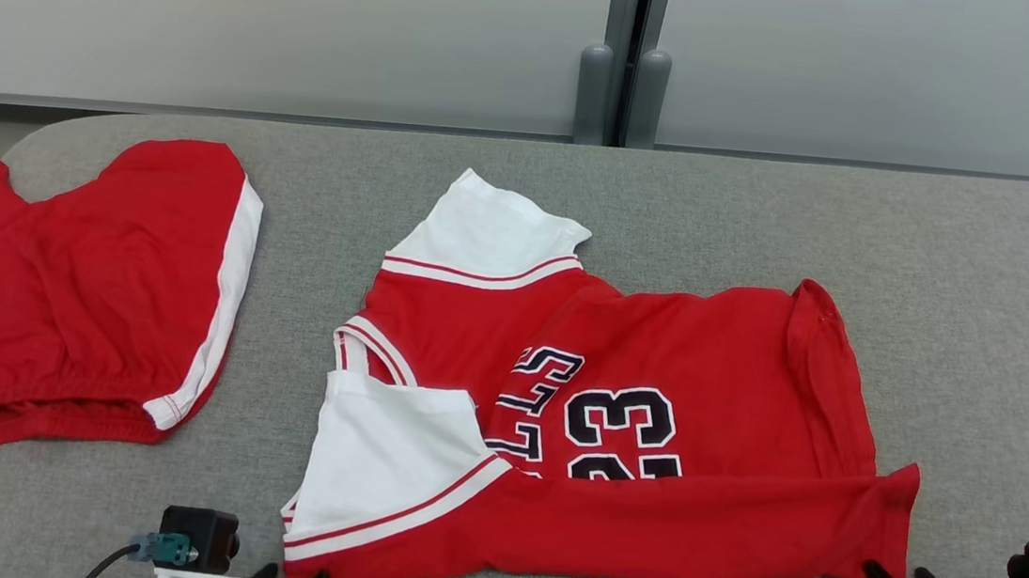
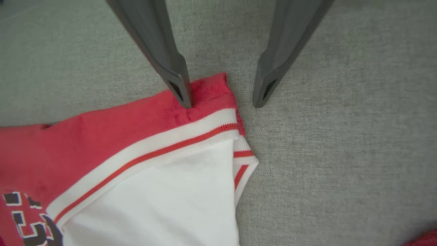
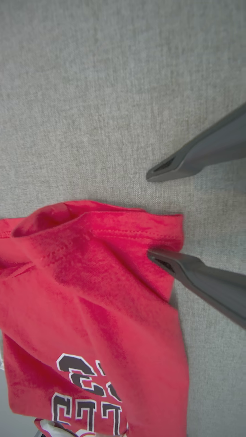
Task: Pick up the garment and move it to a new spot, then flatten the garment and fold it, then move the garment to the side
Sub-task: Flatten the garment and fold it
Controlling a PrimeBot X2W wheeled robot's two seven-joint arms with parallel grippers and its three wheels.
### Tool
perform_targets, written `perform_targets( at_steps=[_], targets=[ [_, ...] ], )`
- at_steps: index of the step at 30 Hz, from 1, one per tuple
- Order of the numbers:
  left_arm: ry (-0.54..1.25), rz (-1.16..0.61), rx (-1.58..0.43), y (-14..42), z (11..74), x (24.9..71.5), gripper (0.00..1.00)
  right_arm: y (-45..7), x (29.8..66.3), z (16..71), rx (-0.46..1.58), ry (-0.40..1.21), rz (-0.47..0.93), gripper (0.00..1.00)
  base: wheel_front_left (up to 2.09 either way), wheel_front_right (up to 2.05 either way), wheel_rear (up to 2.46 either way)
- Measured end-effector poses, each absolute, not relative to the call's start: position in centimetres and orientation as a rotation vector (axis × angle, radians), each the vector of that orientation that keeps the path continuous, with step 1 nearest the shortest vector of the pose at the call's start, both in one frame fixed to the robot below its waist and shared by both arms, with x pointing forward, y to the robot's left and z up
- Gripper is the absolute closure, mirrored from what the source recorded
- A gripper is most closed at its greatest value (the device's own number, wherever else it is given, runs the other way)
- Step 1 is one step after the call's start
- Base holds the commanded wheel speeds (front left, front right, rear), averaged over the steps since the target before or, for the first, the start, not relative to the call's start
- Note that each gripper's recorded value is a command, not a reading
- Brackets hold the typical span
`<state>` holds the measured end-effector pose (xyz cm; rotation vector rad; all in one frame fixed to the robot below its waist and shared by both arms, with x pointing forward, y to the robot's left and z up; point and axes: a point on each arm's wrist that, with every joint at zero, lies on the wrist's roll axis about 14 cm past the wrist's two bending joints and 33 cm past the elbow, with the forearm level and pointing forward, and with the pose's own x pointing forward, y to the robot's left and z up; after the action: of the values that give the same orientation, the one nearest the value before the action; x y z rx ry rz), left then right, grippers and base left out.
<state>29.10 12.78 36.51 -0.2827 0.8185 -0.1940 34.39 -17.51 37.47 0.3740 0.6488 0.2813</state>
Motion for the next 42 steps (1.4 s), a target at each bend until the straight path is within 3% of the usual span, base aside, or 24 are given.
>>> perform_targets(
  at_steps=[1,2,3,15,33,38,39,40,41,42],
  targets=[
    [0.823,-0.197,-0.285,12.7,36.5,29.0,0.54,-17.4,34.3,37.4,0.376,0.659,0.283,0.58,0.0,0.0,0.0],
    [0.828,-0.198,-0.286,12.7,36.6,28.8,1.0,-17.4,34.2,37.4,0.375,0.666,0.285,0.71,0.0,0.0,0.0],
    [0.829,-0.203,-0.286,12.6,36.6,28.7,1.0,-17.4,34.1,37.4,0.373,0.668,0.286,1.0,0.0,0.0,0.0],
    [0.796,-0.261,-0.285,12.5,38.3,28.4,1.0,-17.8,34.0,38.5,0.349,0.651,0.301,1.0,0.0,0.0,0.0],
    [0.935,-0.326,-0.178,15.1,39.7,24.2,1.0,-20.8,25.7,36.7,0.38,0.94,0.279,1.0,0.0,0.0,0.0],
    [0.982,-0.338,-0.19,14.8,39.2,23.4,1.0,-21.0,24.8,36.8,0.379,0.965,0.265,1.0,0.0,0.0,0.0],
    [0.99,-0.337,-0.193,14.7,39.1,23.4,1.0,-20.9,24.8,36.9,0.381,0.966,0.264,0.89,0.0,0.0,0.0],
    [0.999,-0.337,-0.198,14.7,39.0,23.3,1.0,-20.9,24.8,36.8,0.382,0.969,0.258,0.51,0.0,0.0,0.0],
    [1.01,-0.335,-0.198,14.6,38.9,23.2,0.67,-21.0,24.6,36.7,0.386,0.979,0.251,0.0,0.0,0.0,0.0],
    [1.018,-0.331,-0.198,14.6,38.8,23.1,0.05,-21.0,24.5,36.6,0.387,0.988,0.245,0.0,0.0,0.0,0.0]
  ],
)
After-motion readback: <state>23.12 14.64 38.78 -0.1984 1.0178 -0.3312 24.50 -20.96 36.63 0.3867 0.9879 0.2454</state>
